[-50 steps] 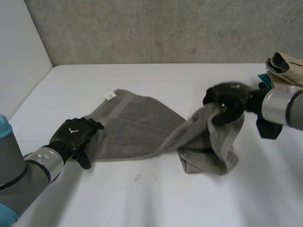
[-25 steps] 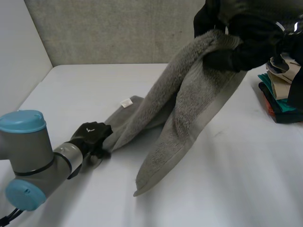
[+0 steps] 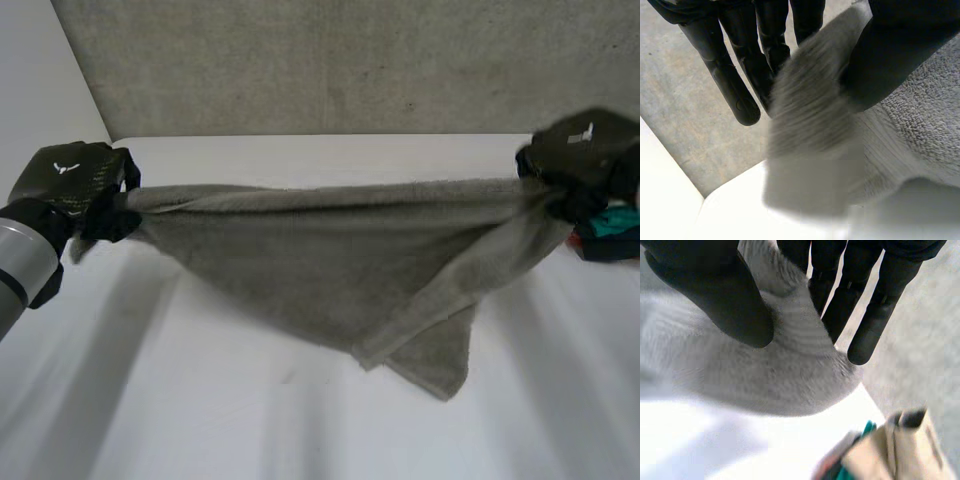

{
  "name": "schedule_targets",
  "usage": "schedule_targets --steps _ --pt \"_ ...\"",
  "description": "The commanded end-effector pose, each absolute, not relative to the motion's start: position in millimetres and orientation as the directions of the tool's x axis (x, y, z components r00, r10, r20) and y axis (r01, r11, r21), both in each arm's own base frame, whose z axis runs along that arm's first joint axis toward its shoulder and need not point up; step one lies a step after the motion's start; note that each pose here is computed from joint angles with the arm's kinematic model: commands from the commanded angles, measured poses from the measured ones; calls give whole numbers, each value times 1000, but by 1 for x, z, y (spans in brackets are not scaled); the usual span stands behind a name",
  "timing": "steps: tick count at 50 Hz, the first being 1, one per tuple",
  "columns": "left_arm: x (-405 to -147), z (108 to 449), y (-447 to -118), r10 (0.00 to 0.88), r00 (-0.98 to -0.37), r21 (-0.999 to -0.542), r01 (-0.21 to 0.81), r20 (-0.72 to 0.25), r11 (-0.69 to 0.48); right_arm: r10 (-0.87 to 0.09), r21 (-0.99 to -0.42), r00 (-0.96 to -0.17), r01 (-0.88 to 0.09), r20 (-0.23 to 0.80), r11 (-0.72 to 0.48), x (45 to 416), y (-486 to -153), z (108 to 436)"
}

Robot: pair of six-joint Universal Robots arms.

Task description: Fold the laundry.

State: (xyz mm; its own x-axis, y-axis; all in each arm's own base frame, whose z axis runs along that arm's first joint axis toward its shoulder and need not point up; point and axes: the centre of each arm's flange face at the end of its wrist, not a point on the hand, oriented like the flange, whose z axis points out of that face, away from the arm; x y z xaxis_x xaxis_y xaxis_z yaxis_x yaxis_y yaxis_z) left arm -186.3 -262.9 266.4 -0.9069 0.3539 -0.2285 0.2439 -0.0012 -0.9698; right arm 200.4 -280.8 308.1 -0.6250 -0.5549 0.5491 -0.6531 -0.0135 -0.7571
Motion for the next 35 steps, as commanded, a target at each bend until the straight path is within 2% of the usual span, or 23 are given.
schedule_targets --steps 1,5,7,9,10,11,13,14,15,16,17,19,20,23,27,28,31,32,35 --pt "-191 237 -297 409 -794 -873 487 -450 -14 -575 -656 -566 -751 591 65 205 -303 260" --pt "-202 234 -336 401 -753 -837 543 -522 -71 -490 -652 -574 -758 655 17 213 -331 252" --pt "-207 238 -353 381 -756 -836 539 -533 -100 -399 -656 -584 -752 707 -63 227 -347 260" --pt "-216 258 -379 321 -770 -834 516 -551 -193 -315 -657 -599 -745 736 -119 234 -359 269" --pt "-219 264 -388 296 -777 -831 506 -556 -231 -216 -660 -625 -727 750 -189 241 -372 284" --pt "-221 274 -396 266 -786 -825 493 -559 -277 -162 -660 -640 -717 751 -226 244 -378 293" --pt "-230 305 -415 171 -817 -789 442 -550 -427 -54 -654 -673 -693 738 -302 247 -388 312" --pt "-232 315 -419 141 -831 -774 420 -538 -475 43 -637 -700 -671 713 -380 250 -394 332" --pt "-234 327 -422 110 -847 -755 395 -520 -524 88 -626 -714 -661 695 -414 250 -397 341" --pt "-234 348 -426 51 -879 -713 349 -474 -608 125 -616 -726 -650 676 -445 251 -398 350" --pt "-233 357 -427 27 -894 -694 327 -447 -642 184 -594 -748 -630 638 -501 253 -399 364" --pt "-229 372 -427 -12 -919 -657 291 -395 -695 221 -572 -762 -615 609 -543 256 -398 374" --pt "-225 387 -426 -40 -936 -624 265 -350 -735 234 -564 -769 -607 595 -560 257 -396 379" --pt "-222 392 -423 -43 -946 -628 248 -323 -738 227 -564 -779 -590 584 -577 263 -393 380" --pt "-224 365 -421 7 -940 -710 253 -342 -657 171 -598 -774 -591 610 -542 265 -394 358" --pt "-224 349 -421 28 -935 -743 261 -352 -616 156 -606 -771 -592 617 -531 265 -394 351" --pt "-223 323 -421 53 -930 -785 275 -364 -556 83 -644 -765 -591 639 -486 265 -394 322" --pt "-225 305 -419 76 -926 -809 280 -370 -516 64 -653 -763 -590 643 -474 266 -394 314" --pt "-224 274 -418 106 -918 -843 299 -381 -447 -22 -693 -754 -592 657 -411 266 -395 274"
